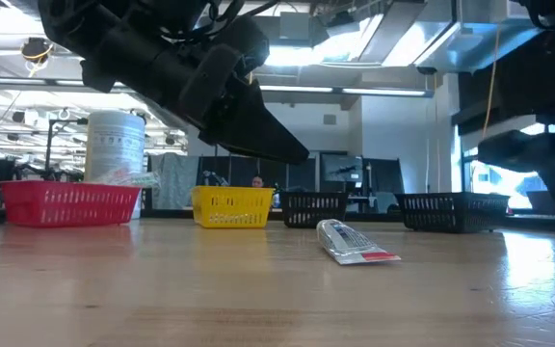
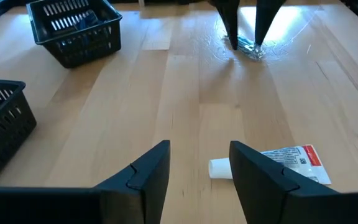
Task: Pick & Place Travel size toiletries
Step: Put the nail cutter into the yellow bin
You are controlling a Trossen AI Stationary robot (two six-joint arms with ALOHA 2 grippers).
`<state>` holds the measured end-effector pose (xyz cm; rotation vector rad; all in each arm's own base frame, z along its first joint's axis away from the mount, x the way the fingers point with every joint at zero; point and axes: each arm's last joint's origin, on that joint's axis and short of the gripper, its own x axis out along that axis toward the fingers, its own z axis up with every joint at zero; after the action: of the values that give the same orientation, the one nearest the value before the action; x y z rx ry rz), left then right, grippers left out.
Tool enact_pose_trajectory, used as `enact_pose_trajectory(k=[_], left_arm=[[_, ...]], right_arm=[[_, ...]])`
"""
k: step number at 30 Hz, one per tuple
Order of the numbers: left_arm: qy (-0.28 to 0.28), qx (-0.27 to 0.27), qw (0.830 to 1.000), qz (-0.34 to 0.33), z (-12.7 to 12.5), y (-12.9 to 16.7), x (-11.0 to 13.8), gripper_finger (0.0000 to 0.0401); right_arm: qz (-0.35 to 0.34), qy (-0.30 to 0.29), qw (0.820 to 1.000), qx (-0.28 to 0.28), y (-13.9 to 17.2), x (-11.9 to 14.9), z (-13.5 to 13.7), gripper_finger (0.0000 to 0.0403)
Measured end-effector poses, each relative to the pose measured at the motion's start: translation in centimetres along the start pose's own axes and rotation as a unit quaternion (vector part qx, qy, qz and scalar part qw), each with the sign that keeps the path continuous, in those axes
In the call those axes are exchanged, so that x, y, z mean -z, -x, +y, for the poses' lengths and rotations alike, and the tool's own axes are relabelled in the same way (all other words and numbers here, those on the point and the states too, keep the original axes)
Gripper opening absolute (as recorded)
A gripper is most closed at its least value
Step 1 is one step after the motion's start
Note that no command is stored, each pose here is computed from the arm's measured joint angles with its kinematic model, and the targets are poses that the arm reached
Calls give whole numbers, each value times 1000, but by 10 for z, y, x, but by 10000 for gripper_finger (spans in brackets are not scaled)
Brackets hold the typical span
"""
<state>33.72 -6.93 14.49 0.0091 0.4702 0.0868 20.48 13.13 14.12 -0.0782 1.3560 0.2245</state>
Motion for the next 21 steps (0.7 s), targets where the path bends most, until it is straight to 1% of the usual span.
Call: enact_pose_trajectory(k=[3,6,9,12,16,18,21], left_arm=[[0,0,1000,0,0,0,0,161],[0,0,1000,0,0,0,0,160],[0,0,1000,-1,0,0,0,160],[1,1,1000,-3,0,0,-1,159],[3,-1,1000,-10,0,0,-2,161],[5,-3,1000,-14,1,0,-3,162],[9,-9,1000,-18,6,-2,-4,162]], right_arm=[[-28,40,999,-7,-5,-1,0,128],[-61,45,997,-12,-8,-4,-3,83],[-79,61,995,-13,-9,-7,-5,42],[-103,80,991,-6,-8,-13,-9,38],[-169,110,979,38,-5,-27,-17,38],[-200,129,969,71,-2,-34,-21,47],[-221,145,953,149,8,-48,-29,58]])
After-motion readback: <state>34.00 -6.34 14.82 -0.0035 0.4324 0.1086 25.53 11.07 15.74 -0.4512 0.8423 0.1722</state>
